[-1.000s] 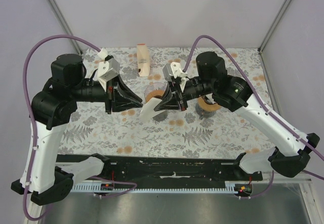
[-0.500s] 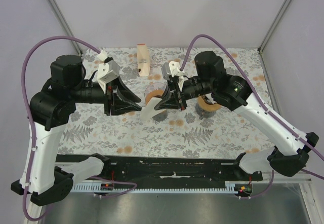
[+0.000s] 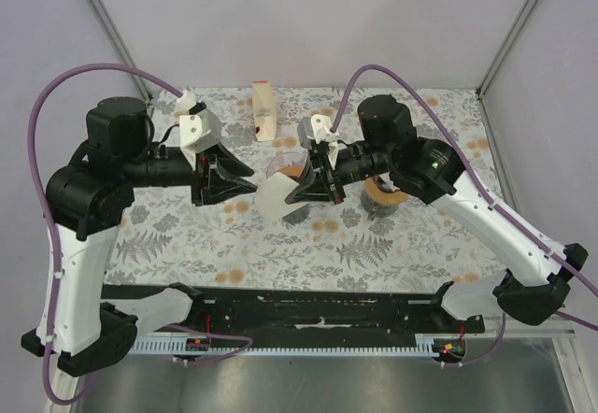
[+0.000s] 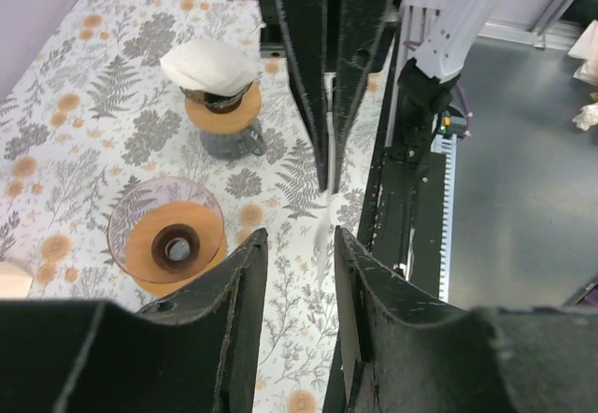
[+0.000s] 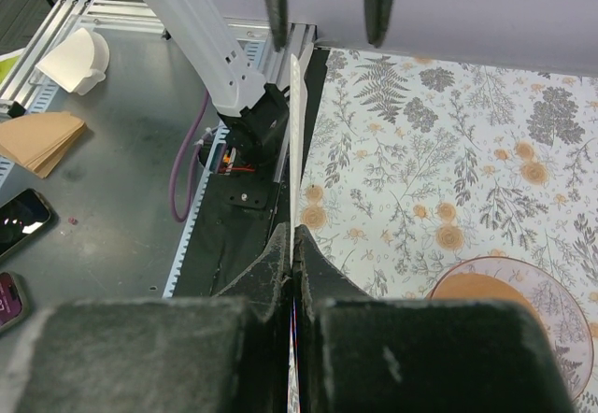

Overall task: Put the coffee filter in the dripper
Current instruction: Place the coffee filter in the coffee dripper.

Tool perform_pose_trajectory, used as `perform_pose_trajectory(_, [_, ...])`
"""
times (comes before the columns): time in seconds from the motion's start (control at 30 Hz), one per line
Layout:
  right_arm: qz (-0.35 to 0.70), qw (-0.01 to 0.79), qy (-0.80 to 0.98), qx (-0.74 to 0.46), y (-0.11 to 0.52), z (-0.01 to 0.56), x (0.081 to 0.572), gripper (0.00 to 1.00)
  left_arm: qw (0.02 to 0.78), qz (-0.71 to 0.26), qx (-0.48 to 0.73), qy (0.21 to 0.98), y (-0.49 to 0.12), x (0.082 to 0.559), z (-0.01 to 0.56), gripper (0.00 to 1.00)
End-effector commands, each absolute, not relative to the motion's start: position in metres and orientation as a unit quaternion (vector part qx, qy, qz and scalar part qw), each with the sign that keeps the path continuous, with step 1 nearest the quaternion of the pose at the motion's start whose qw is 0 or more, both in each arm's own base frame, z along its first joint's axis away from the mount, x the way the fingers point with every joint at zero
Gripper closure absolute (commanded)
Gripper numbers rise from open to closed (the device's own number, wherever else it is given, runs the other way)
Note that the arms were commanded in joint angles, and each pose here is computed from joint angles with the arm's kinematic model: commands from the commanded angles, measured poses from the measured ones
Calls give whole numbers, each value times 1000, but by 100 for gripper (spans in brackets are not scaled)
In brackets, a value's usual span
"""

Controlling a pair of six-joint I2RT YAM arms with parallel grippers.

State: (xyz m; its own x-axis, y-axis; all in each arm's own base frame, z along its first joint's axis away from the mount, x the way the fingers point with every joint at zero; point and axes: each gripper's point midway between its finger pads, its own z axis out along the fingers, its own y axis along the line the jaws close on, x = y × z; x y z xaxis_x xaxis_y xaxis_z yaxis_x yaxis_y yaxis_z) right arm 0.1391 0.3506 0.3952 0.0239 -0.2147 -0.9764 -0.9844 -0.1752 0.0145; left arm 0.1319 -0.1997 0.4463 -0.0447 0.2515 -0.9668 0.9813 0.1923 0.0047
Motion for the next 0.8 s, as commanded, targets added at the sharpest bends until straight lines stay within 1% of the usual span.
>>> perform_pose_trajectory(0.0, [482,416,487,-599,348,412,136,100,485,-350,515,615,-197,147,444,59])
perform_pose_trajectory(0.23, [481,415,488,-599,349,411,136,100,474,-356,518,616,-199,147,438,63])
perform_pose_trajectory(0.37, [481,416,486,-599,349,412,136,100,476,-350,517,619,-198,149,438,68])
perform_pose_trajectory(0.43, [482,415,486,-600,349,412,136,100,475,-351,517,620,-198,149,437,69])
perform_pose_trajectory(0.53, [482,413,486,-600,349,411,136,100,468,-367,521,612,-201,143,437,66])
perform_pose_trajectory(0.77, [481,414,487,-599,349,411,137,100,459,-385,523,606,-204,137,437,64])
